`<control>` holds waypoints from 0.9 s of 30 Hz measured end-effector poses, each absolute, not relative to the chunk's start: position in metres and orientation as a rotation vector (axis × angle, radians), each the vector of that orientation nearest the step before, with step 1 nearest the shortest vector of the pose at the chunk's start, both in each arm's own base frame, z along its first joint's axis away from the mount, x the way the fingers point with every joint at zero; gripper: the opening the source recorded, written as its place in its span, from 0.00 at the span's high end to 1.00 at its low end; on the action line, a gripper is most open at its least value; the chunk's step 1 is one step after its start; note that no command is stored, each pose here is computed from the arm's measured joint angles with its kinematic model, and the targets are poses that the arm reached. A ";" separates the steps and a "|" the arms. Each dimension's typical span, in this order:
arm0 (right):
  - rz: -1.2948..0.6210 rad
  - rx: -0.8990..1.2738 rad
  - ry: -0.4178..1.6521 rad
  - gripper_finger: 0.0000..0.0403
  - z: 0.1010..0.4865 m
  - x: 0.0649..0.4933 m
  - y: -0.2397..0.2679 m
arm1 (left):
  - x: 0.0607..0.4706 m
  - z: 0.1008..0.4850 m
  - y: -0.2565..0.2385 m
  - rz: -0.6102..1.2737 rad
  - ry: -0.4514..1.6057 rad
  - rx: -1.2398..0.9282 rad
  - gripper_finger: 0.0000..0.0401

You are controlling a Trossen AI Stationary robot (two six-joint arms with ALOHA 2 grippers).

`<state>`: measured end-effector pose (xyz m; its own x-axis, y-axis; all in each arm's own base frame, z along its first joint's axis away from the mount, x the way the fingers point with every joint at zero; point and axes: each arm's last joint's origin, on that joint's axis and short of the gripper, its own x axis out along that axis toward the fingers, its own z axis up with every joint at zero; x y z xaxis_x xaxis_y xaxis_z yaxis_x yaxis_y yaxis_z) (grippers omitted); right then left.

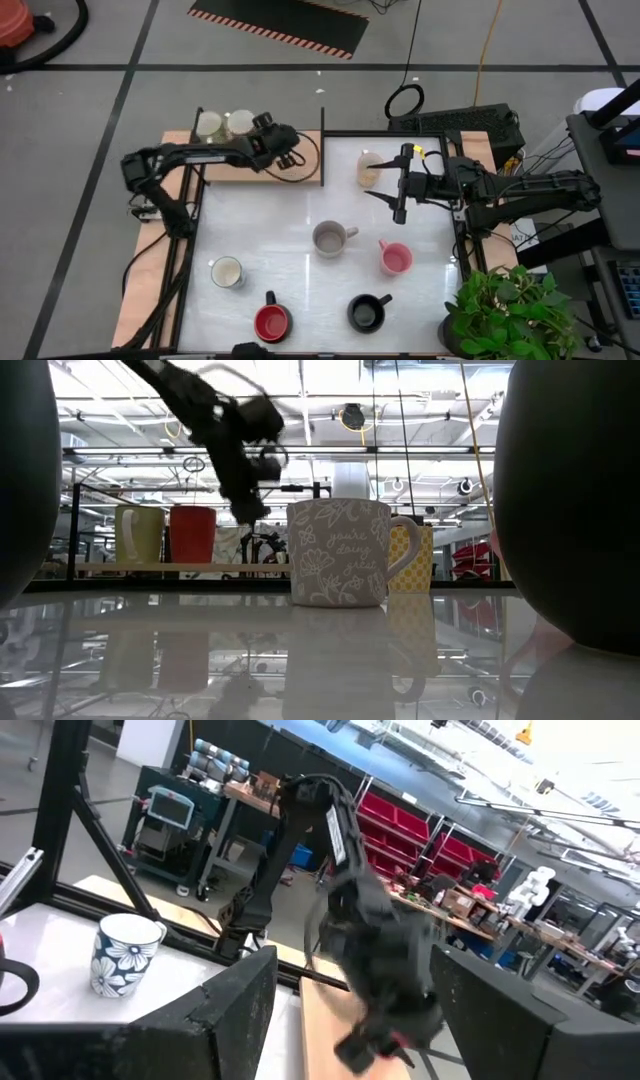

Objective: Place coffee mugs
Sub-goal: Put the red mug on the shelf

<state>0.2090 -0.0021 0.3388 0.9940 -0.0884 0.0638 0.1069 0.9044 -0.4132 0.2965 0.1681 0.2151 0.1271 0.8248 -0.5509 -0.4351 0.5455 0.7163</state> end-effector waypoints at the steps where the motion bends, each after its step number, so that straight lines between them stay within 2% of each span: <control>1: -0.101 -0.432 -0.044 0.36 0.339 0.209 -0.002 | 0.299 0.207 0.170 0.979 1.129 0.446 0.62; 8: -0.103 -0.446 -0.045 0.36 0.339 0.209 -0.002 | 0.305 0.171 0.187 1.032 1.180 0.397 0.62; 16: -0.102 -0.446 -0.041 0.36 0.339 0.209 -0.002 | 0.295 0.176 0.195 1.236 1.110 0.299 0.62; 27: -0.108 -0.431 -0.018 0.36 0.337 0.209 -0.003 | 0.278 0.172 0.190 1.327 1.256 0.330 0.62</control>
<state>0.2091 -0.0025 0.3365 0.9941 -0.1005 0.0398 0.1080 0.9029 -0.4162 0.2784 0.1903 0.1719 -0.2414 0.8400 -0.4858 -0.5317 0.3043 0.7904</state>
